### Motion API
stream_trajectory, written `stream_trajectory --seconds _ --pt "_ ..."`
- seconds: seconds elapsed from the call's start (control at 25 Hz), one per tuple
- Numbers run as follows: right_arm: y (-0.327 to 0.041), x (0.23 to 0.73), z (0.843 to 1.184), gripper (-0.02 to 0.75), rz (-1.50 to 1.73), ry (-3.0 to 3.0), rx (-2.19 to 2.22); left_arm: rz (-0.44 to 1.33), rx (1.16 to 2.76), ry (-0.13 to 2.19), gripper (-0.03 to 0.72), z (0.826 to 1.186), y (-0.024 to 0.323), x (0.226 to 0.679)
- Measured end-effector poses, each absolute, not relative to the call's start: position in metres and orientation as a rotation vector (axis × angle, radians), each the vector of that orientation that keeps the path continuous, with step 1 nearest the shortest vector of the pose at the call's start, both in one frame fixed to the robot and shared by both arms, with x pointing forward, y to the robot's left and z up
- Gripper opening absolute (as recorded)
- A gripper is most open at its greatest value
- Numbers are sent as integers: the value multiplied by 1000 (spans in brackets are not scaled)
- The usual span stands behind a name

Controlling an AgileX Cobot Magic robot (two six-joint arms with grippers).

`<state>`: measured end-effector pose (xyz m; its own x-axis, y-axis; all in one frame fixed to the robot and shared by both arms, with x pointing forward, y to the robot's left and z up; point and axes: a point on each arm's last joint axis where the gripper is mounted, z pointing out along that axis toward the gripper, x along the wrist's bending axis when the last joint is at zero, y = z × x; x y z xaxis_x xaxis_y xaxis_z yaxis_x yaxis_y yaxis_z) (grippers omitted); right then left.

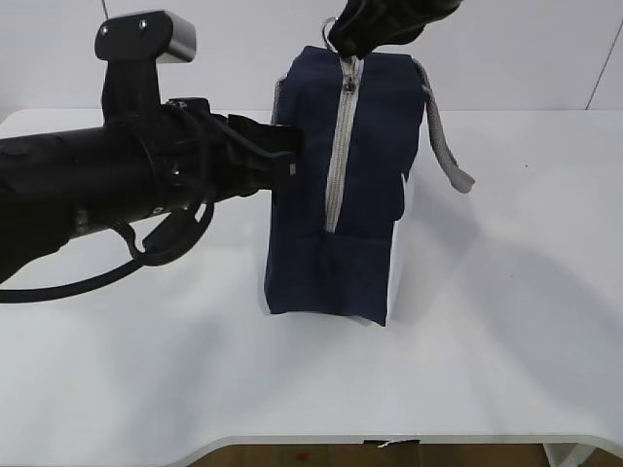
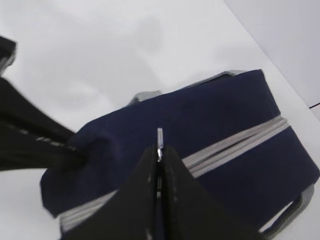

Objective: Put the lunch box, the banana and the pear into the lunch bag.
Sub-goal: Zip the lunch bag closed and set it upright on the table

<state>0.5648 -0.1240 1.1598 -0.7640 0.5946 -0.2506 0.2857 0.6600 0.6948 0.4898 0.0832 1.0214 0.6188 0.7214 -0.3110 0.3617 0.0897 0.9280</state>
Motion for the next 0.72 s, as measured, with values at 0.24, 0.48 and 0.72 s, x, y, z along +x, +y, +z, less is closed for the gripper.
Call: stream_trajectory --seconds 0.24,0.48,0.72 --pt "-122 580 1152 6 917 2345 722 341 1533 943 -1 1021 83 489" --pt "-130 594 1150 6 933 2273 767 342 1558 942 -1 1019 83 489" --pt "-140 613 1140 6 964 2215 850 331 1574 950 -1 1017 83 488"
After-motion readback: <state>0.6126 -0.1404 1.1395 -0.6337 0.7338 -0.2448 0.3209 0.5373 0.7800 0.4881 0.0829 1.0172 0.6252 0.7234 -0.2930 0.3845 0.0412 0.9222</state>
